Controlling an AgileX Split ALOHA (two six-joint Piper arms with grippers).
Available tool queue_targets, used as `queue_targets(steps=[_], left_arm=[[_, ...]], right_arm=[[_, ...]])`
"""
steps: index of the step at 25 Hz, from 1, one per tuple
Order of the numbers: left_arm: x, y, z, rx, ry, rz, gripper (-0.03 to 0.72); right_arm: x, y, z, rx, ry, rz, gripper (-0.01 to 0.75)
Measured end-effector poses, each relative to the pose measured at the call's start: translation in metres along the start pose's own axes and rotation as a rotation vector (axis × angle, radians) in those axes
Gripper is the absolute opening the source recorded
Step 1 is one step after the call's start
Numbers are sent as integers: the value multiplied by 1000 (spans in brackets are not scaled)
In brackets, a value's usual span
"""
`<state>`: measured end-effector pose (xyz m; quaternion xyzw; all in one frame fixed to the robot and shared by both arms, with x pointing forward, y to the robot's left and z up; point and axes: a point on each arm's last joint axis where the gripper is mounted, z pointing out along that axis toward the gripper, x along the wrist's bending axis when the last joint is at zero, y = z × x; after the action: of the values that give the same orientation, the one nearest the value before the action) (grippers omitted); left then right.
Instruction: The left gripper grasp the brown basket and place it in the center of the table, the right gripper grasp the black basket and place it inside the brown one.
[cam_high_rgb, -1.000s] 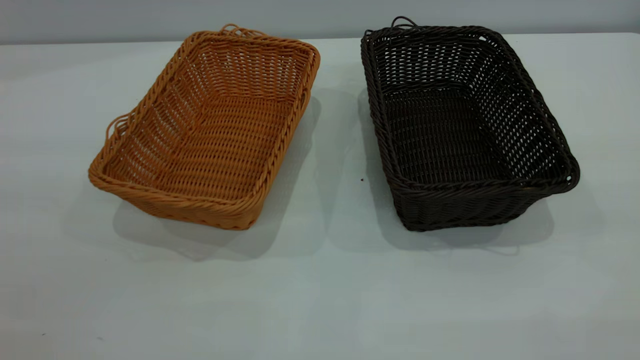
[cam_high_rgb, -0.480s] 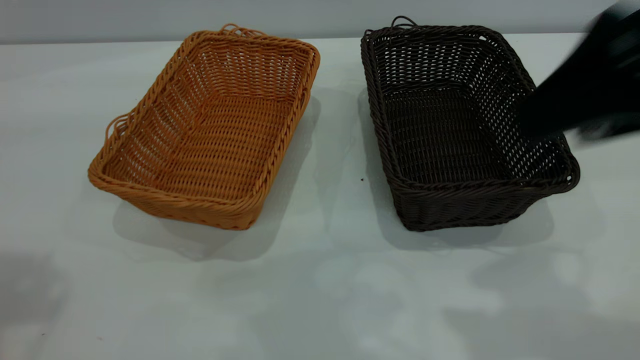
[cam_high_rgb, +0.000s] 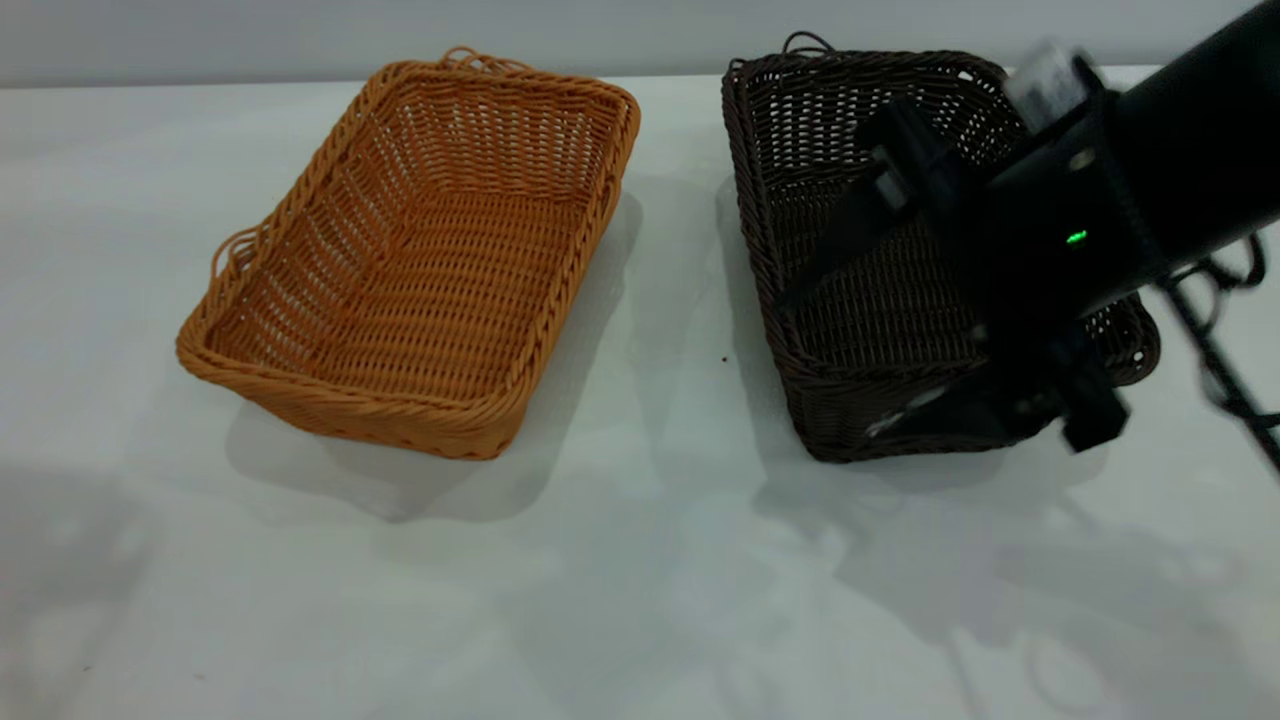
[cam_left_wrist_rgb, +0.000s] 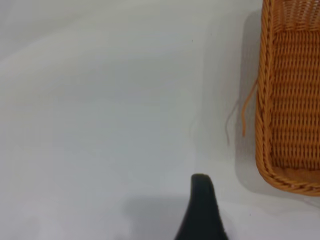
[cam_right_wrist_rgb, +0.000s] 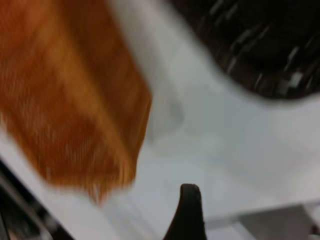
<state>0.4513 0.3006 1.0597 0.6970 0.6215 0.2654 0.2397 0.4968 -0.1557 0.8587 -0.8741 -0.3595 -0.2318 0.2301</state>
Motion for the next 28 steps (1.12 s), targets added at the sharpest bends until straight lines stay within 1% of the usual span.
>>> queue_targets(steps=[4, 7, 9, 12, 18, 21, 24, 28], left_arm=[[0, 0, 7, 21, -2, 0, 521], [0, -1, 14, 49, -5, 0, 521], [0, 1, 21, 74, -8, 0, 521], [1, 10, 31, 113, -13, 0, 521], [4, 33, 57, 151, -17, 0, 521], [4, 37, 71, 178, -20, -1, 521], [4, 38, 88, 219, -25, -1, 521], [4, 35, 120, 294, -33, -2, 521]], right_arm=[[-1, 16, 26, -23, -41, 155, 559], [-3, 27, 40, -64, -67, 260, 551], [-4, 35, 45, -120, -86, 340, 545], [-16, 43, 52, -204, -138, 434, 535], [-18, 46, 51, -247, -150, 469, 532], [-21, 50, 50, -293, -163, 481, 532], [-21, 51, 50, -310, -161, 523, 528], [-21, 51, 50, -312, -158, 539, 510]])
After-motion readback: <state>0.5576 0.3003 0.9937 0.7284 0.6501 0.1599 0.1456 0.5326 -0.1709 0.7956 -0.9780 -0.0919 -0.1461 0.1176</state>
